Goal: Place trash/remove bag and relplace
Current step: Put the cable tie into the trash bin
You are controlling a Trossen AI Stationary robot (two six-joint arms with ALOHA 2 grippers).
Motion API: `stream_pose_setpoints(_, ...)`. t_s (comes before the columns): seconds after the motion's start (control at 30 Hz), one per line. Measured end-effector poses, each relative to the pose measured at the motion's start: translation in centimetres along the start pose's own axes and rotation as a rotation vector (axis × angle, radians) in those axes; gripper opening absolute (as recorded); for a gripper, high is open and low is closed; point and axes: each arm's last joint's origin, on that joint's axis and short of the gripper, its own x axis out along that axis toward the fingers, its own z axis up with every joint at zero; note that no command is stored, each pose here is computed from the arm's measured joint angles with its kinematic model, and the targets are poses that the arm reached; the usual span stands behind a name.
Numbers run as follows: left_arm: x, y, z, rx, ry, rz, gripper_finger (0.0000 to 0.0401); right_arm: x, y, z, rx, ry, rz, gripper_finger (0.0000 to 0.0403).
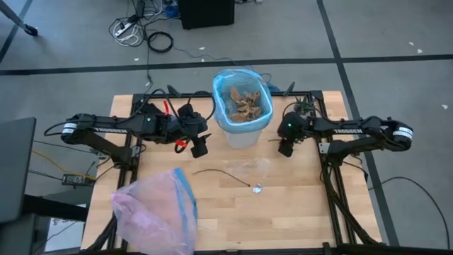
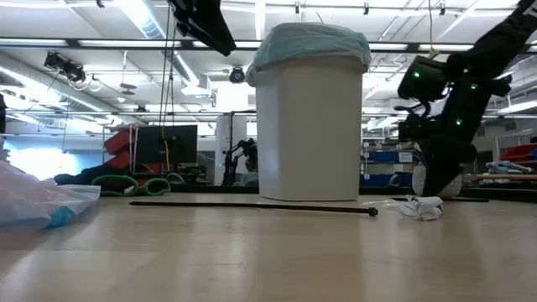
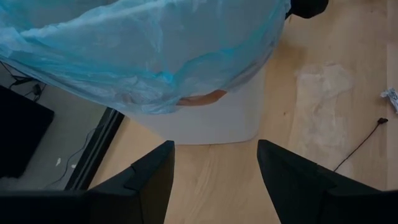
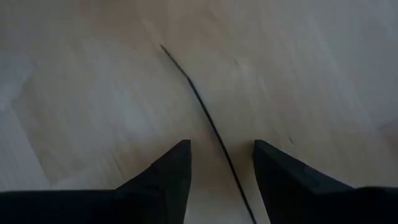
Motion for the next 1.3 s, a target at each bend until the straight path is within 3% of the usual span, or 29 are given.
stream_pose_setpoints(0.17,0.0,0.0,0.0,0.000,0.000,0.000,0.0236,0.5,-0.1,-1.5,0.082,0.045,0.014,0.0124)
stream_pose_setpoints(0.33,0.0,0.0,0.0,0.000,0.000,0.002,0.0236,0.6,0.0,-1.5,0.162,0.046,0.062,0.0015)
stream_pose_setpoints(0.53,0.0,0.0,0.0,0.000,-0.001,0.003,0.0236,0.5,0.6,-1.5,0.251,0.062,0.079,0.0001)
stream_pose_setpoints(0.67,0.0,0.0,0.0,0.000,-0.001,0.006,0.0236,-0.5,1.9,-0.1,0.289,0.072,0.169,0.0000)
stream_pose_setpoints(0.97,0.1,0.3,0.0,-0.001,0.000,0.049,0.0236,-8.5,7.0,6.1,0.148,-0.087,0.357,0.0000)
stream_pose_setpoints(1.17,0.3,0.8,0.2,-0.031,-0.010,0.075,0.0236,-16.1,9.9,9.8,0.005,-0.295,0.551,0.0000)
stream_pose_setpoints(1.3,0.4,1.0,0.6,-0.071,-0.043,0.062,0.0236,-20.6,10.2,12.3,-0.044,-0.527,0.537,0.0000)
